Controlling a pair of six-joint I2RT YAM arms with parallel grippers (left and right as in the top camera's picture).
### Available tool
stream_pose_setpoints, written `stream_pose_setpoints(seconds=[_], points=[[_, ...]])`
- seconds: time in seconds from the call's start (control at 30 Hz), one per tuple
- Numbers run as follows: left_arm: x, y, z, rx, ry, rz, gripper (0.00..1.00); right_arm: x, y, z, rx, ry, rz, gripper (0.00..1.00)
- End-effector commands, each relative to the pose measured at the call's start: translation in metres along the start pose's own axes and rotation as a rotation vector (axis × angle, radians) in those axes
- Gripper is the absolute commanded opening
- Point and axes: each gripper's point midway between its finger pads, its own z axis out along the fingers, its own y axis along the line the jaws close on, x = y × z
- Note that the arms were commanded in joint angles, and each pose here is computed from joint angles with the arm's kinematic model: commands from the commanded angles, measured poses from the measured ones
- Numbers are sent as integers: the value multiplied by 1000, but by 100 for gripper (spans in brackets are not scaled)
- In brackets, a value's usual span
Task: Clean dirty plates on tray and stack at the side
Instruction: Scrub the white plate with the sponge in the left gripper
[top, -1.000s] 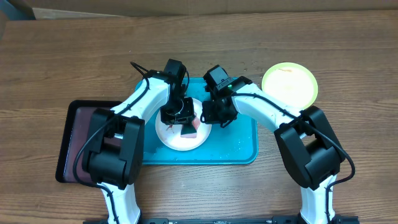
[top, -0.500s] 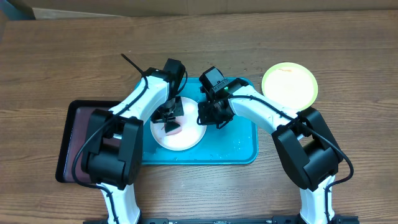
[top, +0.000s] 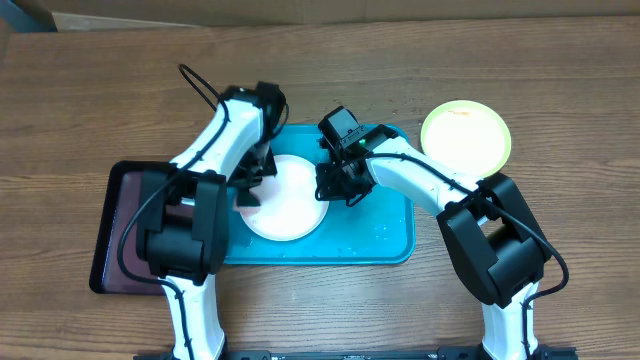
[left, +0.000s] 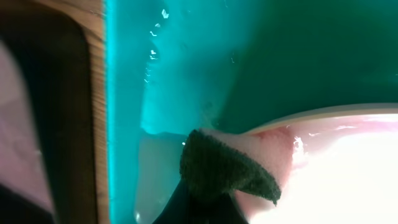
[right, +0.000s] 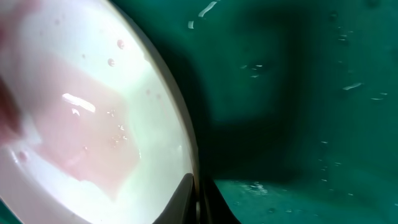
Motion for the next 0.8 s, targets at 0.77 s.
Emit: stream_pose_setpoints(seconds=[0.77], points=[[43, -69, 30, 459, 177, 232, 4, -7, -25, -5, 88, -26, 21, 4]])
